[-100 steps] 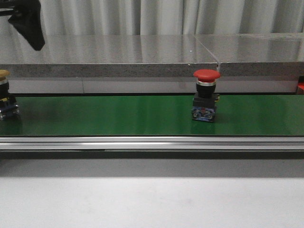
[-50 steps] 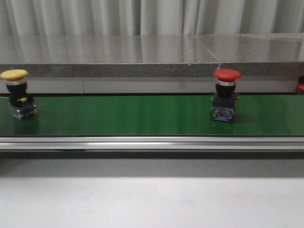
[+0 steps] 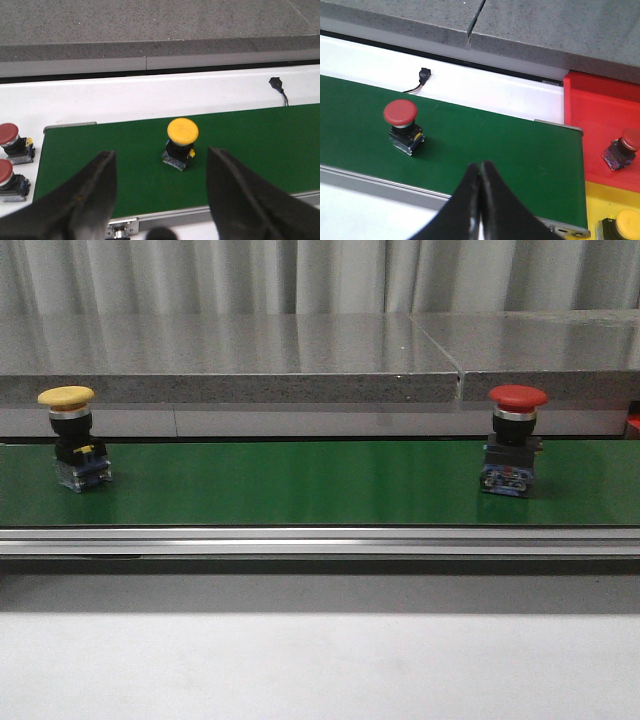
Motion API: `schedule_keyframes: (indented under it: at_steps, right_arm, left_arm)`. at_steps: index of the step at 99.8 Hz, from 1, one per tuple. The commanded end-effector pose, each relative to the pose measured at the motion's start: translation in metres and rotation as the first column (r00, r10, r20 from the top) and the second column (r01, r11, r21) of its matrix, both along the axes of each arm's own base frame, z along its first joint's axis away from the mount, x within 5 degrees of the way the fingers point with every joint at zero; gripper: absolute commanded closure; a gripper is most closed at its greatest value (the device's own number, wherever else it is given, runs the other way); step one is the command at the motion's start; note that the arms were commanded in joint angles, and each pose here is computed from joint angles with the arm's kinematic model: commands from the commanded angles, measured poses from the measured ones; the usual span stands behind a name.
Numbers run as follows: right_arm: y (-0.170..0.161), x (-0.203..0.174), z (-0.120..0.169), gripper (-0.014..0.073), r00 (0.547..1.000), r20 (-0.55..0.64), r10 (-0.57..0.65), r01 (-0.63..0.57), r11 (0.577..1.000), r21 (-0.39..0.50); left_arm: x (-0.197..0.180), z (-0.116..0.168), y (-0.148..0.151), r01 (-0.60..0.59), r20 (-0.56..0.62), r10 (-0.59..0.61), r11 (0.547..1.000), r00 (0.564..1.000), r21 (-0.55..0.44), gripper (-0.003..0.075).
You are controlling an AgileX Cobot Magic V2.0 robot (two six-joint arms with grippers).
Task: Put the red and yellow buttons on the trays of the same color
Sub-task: 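Move the right gripper to the red button at the belt end and grasp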
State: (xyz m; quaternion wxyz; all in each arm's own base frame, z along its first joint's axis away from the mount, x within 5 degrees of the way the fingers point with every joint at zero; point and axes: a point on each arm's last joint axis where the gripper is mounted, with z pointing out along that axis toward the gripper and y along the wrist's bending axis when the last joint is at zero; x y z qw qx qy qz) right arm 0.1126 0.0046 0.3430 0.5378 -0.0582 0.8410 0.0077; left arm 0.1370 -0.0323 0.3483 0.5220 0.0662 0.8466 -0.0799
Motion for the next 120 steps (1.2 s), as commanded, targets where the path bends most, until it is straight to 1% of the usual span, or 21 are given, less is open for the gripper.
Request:
schedule_keyframes:
  at_steps: [1, 22, 44, 62, 69, 74, 78, 79, 81, 84, 85, 86, 88, 89, 93, 98, 99, 106, 120]
  right_arm:
    - [-0.001, 0.001, 0.014, 0.0664, 0.996, 0.091, -0.011, 0.010, 1.000, 0.003]
    - [-0.001, 0.001, 0.014, 0.0664, 0.996, 0.090, -0.010, 0.010, 1.000, 0.003]
    - [0.000, 0.001, 0.013, 0.0664, 0.996, 0.084, -0.009, 0.009, 1.000, 0.004]
    - [0.000, 0.000, 0.010, 0.0646, 0.999, 0.047, 0.001, -0.001, 1.000, 0.005]
    - [0.001, -0.001, 0.008, 0.0585, 1.000, 0.019, 0.007, -0.008, 1.000, 0.005]
    - [0.001, -0.002, 0.006, 0.0509, 1.000, 0.001, 0.012, -0.012, 1.000, 0.006]
    - [0.002, -0.002, 0.005, 0.0423, 1.000, -0.011, 0.015, -0.015, 1.000, 0.006]
    - [0.002, -0.003, 0.005, 0.0390, 1.000, -0.016, 0.017, -0.016, 1.000, 0.006]
    - [0.002, -0.003, 0.004, 0.0355, 1.000, -0.023, 0.018, -0.018, 1.000, 0.007]
    - [0.002, -0.003, 0.004, 0.0263, 0.999, -0.031, 0.020, -0.020, 1.000, 0.007]
    - [0.002, -0.003, 0.004, 0.0244, 0.999, -0.033, 0.021, -0.020, 1.000, 0.007]
    - [0.002, -0.003, 0.003, 0.0206, 0.999, -0.036, 0.021, -0.021, 1.000, 0.007]
    - [0.002, -0.004, 0.003, 0.0168, 0.999, -0.038, 0.022, -0.022, 1.000, 0.008]
    - [0.002, -0.004, 0.003, 0.0131, 0.999, -0.039, 0.023, -0.022, 1.000, 0.008]
    - [0.002, -0.004, 0.003, 0.0028, 0.999, -0.040, 0.023, -0.023, 1.000, 0.011]
    - [0.003, -0.003, 0.003, -0.0067, 0.999, -0.037, 0.024, -0.024, 1.000, 0.018]
    - [0.003, -0.003, 0.003, -0.0076, 0.999, -0.036, 0.025, -0.024, 1.000, 0.019]
    - [0.004, -0.002, 0.002, -0.0045, 0.998, -0.046, 0.029, -0.027, 0.999, 0.033]
    - [0.003, 0.014, -0.005, -0.0041, 0.993, -0.116, 0.030, -0.025, 0.999, 0.042]
  left_arm:
    - [-0.014, 0.007, 0.003, -0.001, 0.125, 0.007, 0.999, 0.992, -0.048, 0.0480]
    - [-0.038, -0.007, 0.009, 0.000, 0.166, 0.010, 0.998, 0.986, -0.061, 0.0741]
    - [-0.041, -0.013, 0.009, -0.001, 0.157, 0.010, 0.998, 0.988, -0.059, 0.0739]
    - [-0.041, -0.013, 0.009, -0.001, 0.155, 0.010, 0.998, 0.988, -0.059, 0.0739]
    - [-0.041, -0.013, 0.009, -0.001, 0.155, 0.010, 0.998, 0.988, -0.059, 0.0739]
    - [-0.041, -0.013, 0.009, -0.001, 0.155, 0.010, 0.998, 0.988, -0.059, 0.0739]
    - [-0.041, -0.013, 0.009, -0.001, 0.155, 0.010, 0.998, 0.988, -0.059, 0.0739]
    - [-0.041, -0.013, 0.009, -0.001, 0.155, 0.010, 0.998, 0.988, -0.059, 0.0739]
    - [-0.041, -0.013, 0.009, -0.001, 0.155, 0.010, 0.998, 0.988, -0.059, 0.0739]
    - [-0.041, -0.013, 0.009, -0.001, 0.155, 0.010, 0.998, 0.988, -0.059, 0.0739]
    - [-0.041, -0.013, 0.009, -0.001, 0.155, 0.010, 0.998, 0.988, -0.059, 0.0739]
    - [-0.041, -0.013, 0.009, -0.001, 0.155, 0.010, 0.998, 0.988, -0.059, 0.0739]
    - [-0.041, -0.013, 0.009, -0.001, 0.155, 0.010, 0.998, 0.988, -0.059, 0.0739]
    - [-0.041, -0.013, 0.009, -0.001, 0.155, 0.010, 0.998, 0.988, -0.059, 0.0739]
    - [-0.041, -0.013, 0.009, -0.001, 0.155, 0.010, 0.998, 0.988, -0.059, 0.0739]
    - [-0.041, -0.013, 0.009, -0.001, 0.155, 0.010, 0.998, 0.988, -0.059, 0.0739]
    - [-0.041, -0.013, 0.009, -0.001, 0.155, 0.010, 0.998, 0.988, -0.059, 0.0739]
    - [-0.041, -0.013, 0.009, -0.001, 0.155, 0.010, 0.998, 0.988, -0.059, 0.0739]
    - [-0.041, -0.013, 0.009, -0.001, 0.155, 0.010, 0.998, 0.988, -0.059, 0.0739]
